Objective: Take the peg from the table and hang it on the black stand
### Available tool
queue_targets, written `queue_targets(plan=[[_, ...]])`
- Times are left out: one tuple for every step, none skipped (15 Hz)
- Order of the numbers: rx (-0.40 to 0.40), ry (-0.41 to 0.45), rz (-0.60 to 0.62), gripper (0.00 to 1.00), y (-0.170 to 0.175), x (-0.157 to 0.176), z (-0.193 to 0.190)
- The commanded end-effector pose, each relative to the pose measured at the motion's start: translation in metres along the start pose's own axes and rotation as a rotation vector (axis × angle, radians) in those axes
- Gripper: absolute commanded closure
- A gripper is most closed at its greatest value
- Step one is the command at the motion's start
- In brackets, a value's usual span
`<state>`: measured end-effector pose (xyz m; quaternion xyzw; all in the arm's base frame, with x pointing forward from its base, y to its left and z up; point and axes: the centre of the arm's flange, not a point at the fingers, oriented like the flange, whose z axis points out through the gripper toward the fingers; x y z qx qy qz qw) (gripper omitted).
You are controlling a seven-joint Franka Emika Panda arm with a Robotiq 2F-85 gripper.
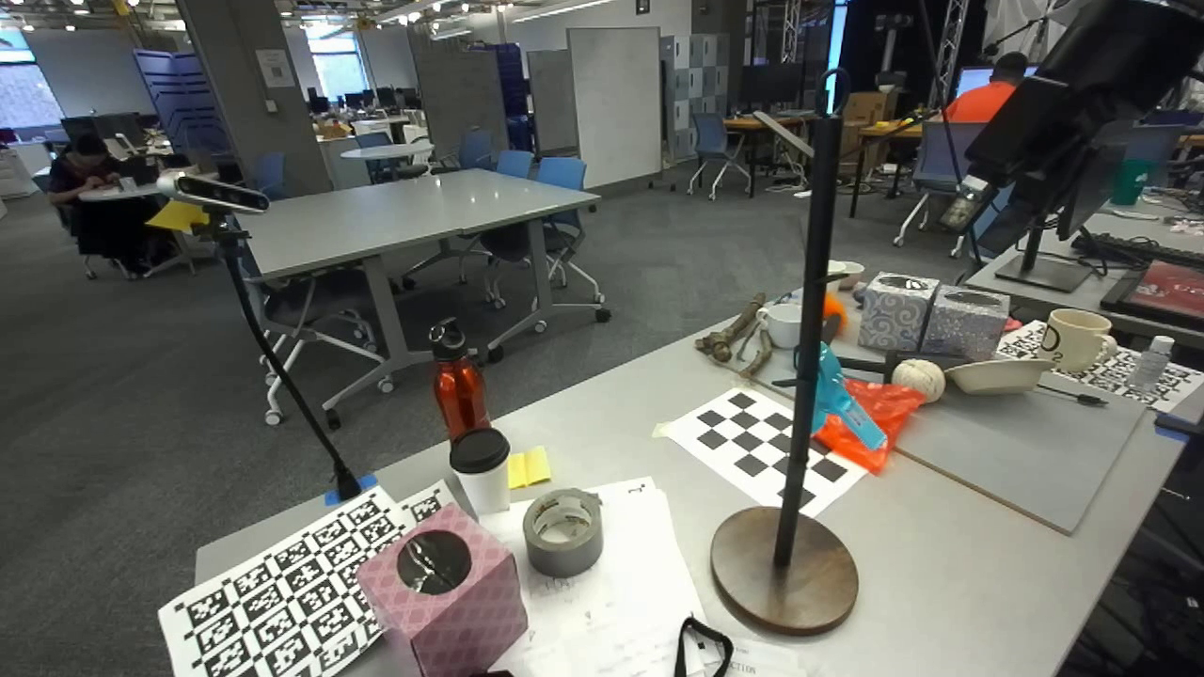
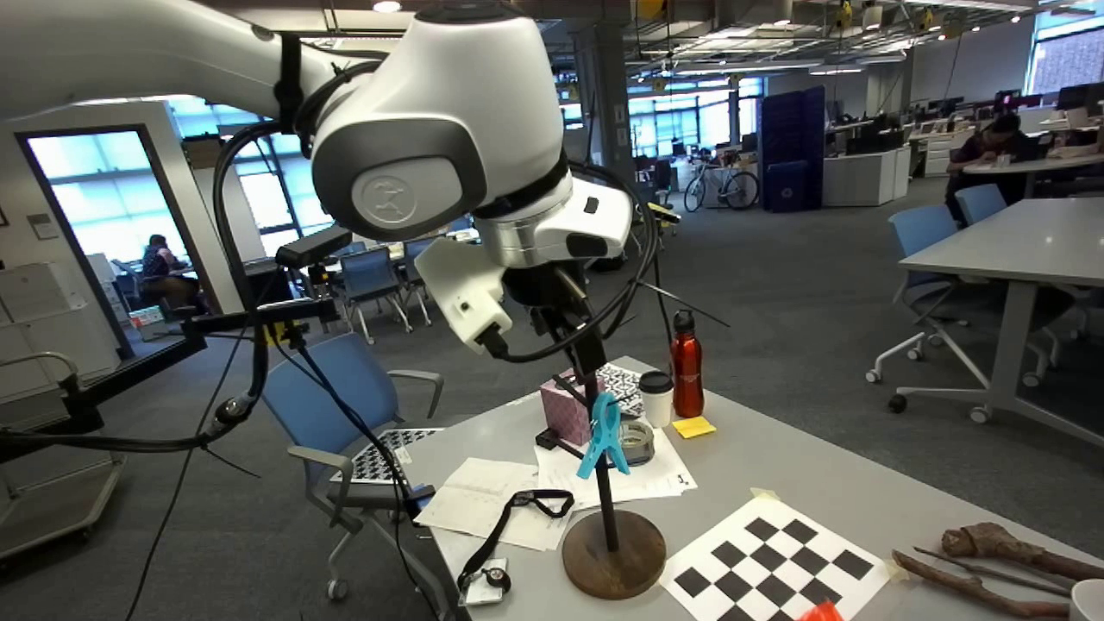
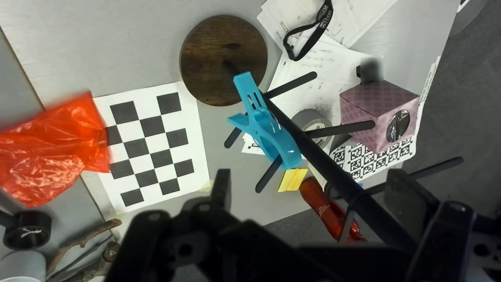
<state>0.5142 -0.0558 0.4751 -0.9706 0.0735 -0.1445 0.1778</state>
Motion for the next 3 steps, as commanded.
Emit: queue_targets(plan=[[0.000,0.000,0.000,0.00,0.0000,0.0000,0.0000],[0.000,0.000,0.000,0.00,0.0000,0.0000,0.0000],[0.000,0.000,0.000,0.00,0.0000,0.0000,0.0000]])
